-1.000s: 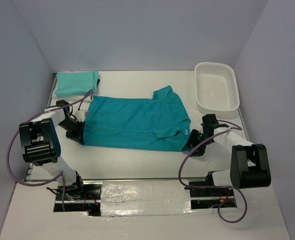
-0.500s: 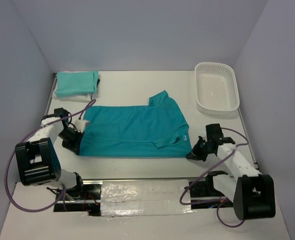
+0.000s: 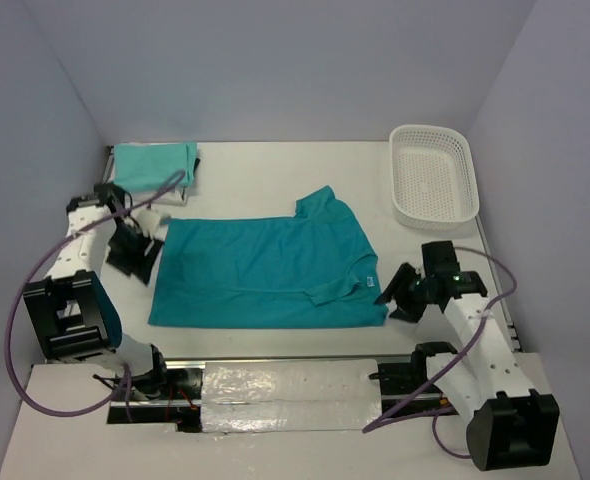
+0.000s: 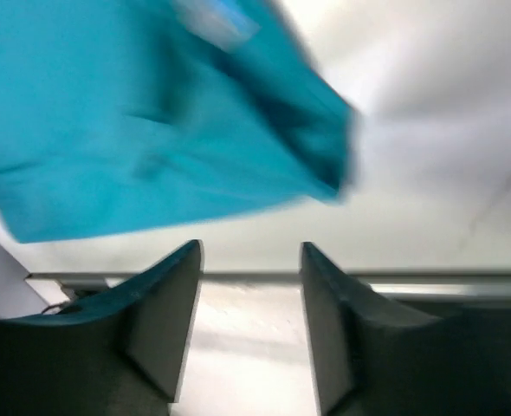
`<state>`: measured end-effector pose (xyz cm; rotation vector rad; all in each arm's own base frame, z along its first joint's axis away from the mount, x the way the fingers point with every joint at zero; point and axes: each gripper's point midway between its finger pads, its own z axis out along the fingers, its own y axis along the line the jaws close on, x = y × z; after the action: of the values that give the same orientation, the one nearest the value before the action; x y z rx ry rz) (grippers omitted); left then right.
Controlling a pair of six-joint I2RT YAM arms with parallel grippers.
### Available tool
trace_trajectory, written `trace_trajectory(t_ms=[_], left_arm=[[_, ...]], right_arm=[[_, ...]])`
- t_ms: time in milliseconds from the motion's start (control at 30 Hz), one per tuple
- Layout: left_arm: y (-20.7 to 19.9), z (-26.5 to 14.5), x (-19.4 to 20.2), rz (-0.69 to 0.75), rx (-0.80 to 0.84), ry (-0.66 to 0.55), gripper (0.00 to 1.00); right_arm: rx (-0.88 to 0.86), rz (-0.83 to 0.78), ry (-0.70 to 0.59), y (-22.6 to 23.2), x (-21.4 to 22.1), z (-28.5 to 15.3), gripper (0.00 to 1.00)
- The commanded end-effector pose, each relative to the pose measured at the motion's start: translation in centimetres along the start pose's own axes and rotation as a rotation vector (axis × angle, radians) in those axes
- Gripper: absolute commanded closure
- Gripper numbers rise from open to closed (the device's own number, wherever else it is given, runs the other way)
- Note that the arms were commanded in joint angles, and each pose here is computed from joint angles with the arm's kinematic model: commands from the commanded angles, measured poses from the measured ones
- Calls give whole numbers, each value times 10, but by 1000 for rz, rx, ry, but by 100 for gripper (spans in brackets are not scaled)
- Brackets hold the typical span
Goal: Fold and stack the t-shirts
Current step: Fold the flattened tshirt in 1/3 of the way
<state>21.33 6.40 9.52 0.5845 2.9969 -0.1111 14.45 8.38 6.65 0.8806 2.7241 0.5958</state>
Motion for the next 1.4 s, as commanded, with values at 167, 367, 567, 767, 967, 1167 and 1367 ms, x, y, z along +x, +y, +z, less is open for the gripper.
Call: trace_trajectory(t_ms=[167,367,567,767,967,1167,1367], left_arm=[[-169,-84,-185,808,28,-521,69],[-346,-12,-151,1353,335,-541,38],[-397,40,-148,1427,441,-455,43],[-408,74,-147,1423,350,-439,43],[-411,83,-164,1392,297,-455,50],[-396,103,-155,1400,255,-385,67],[-395,87,-166,1358,223,-404,100]], right_arm=[[-196,-383,-81,94,-80,-27,68],[-192,-338,46,101,-93,21,50],[-220,-315,117,91,-77,40,47],[-250,-299,173,90,-66,51,48],[-254,-298,189,90,-64,55,50],[-238,-299,213,85,-60,60,52],[-228,-316,261,82,-50,59,59]])
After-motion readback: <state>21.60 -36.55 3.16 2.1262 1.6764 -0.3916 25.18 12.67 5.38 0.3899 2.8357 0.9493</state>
